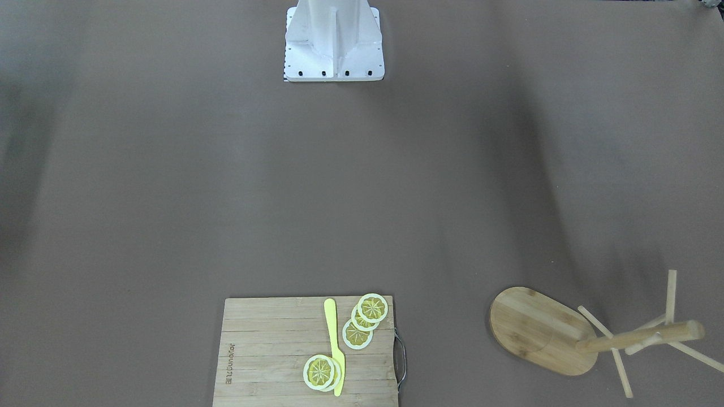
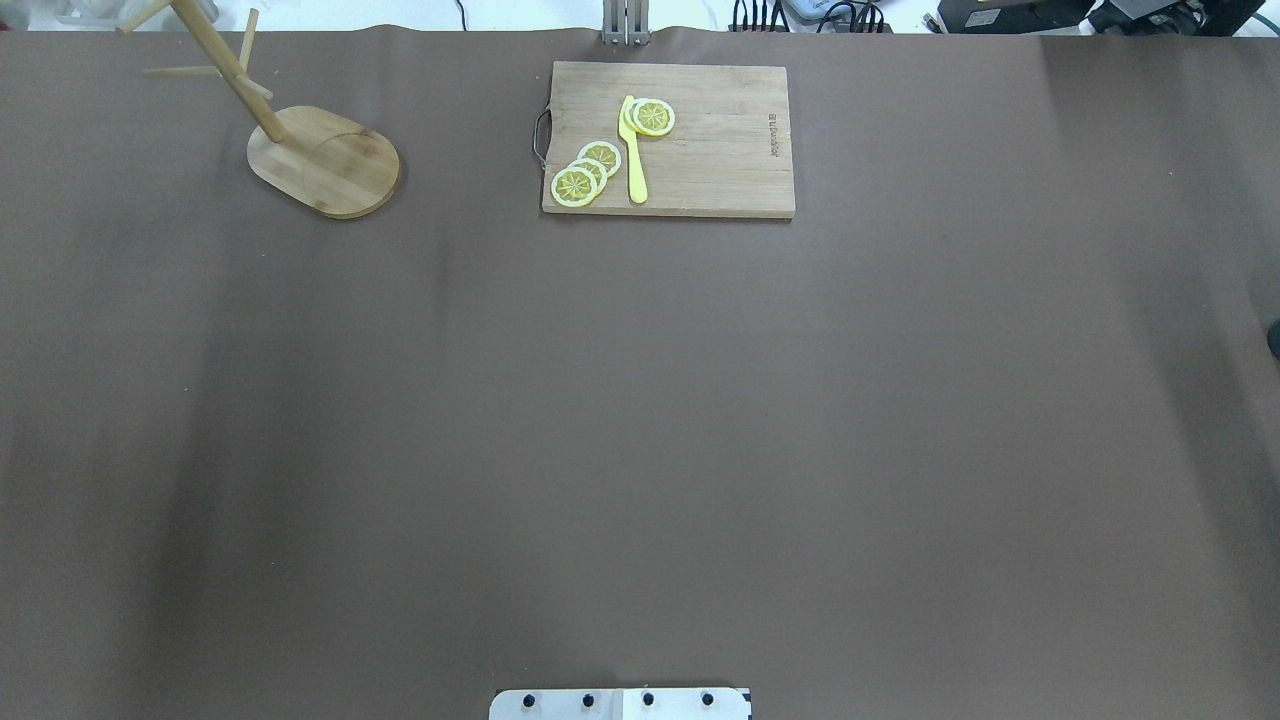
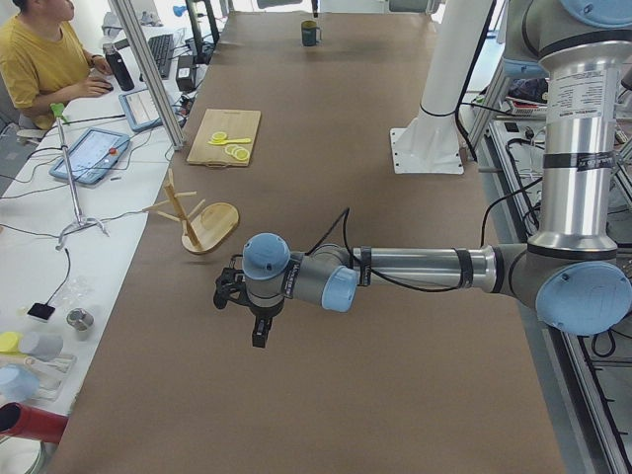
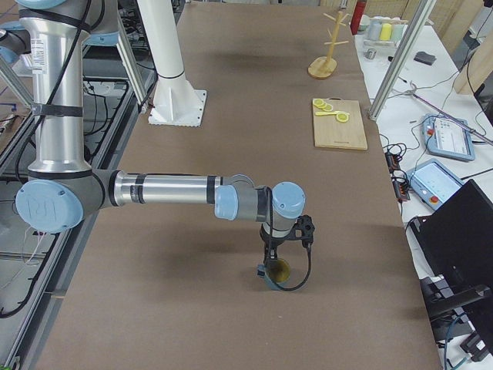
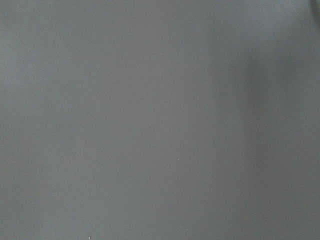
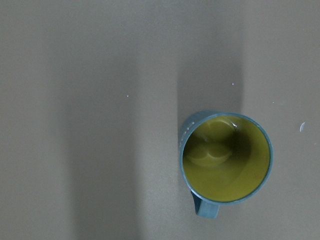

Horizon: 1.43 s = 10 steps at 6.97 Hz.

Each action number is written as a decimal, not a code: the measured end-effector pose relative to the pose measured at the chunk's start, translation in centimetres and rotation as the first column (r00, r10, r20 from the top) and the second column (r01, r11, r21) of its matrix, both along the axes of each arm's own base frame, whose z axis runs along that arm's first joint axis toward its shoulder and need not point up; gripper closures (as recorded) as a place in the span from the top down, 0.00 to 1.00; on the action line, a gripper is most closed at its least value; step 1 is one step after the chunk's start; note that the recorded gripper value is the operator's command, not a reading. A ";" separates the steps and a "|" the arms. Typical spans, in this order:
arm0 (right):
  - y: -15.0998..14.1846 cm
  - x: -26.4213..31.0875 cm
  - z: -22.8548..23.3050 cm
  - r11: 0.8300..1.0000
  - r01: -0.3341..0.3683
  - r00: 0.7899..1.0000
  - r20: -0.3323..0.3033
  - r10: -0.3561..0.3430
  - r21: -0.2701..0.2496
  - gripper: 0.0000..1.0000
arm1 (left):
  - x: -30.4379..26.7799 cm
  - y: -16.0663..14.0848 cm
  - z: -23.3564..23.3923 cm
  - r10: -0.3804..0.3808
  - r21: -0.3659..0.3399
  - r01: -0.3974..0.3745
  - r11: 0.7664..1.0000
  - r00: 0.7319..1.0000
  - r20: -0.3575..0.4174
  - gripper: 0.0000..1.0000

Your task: Hang cup on storage rack

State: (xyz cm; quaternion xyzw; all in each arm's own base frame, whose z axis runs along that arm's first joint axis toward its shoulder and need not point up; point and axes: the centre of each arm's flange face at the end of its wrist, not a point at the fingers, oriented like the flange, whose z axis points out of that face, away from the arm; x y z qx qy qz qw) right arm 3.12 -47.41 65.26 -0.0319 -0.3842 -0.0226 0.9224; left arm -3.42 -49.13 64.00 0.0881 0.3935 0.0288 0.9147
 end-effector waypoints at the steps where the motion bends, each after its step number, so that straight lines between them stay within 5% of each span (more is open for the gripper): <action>1: 0.0 0.0 -0.7 1.000 -0.002 1.000 -0.001 0.002 0.011 1.00 | 0.0 0.0 0.0 0.001 0.018 -0.001 1.000 1.000 -0.001 0.98; 5: 0.3 0.1 0.5 0.998 -0.005 1.000 -0.001 0.005 0.057 1.00 | 0.1 -0.1 0.9 0.000 0.085 0.001 0.996 1.000 -0.005 0.98; 10: -1.3 0.0 7.6 0.999 -0.034 0.999 -0.007 0.034 0.022 0.83 | 0.1 -0.1 0.8 -0.003 0.094 0.004 0.996 1.000 -0.006 0.98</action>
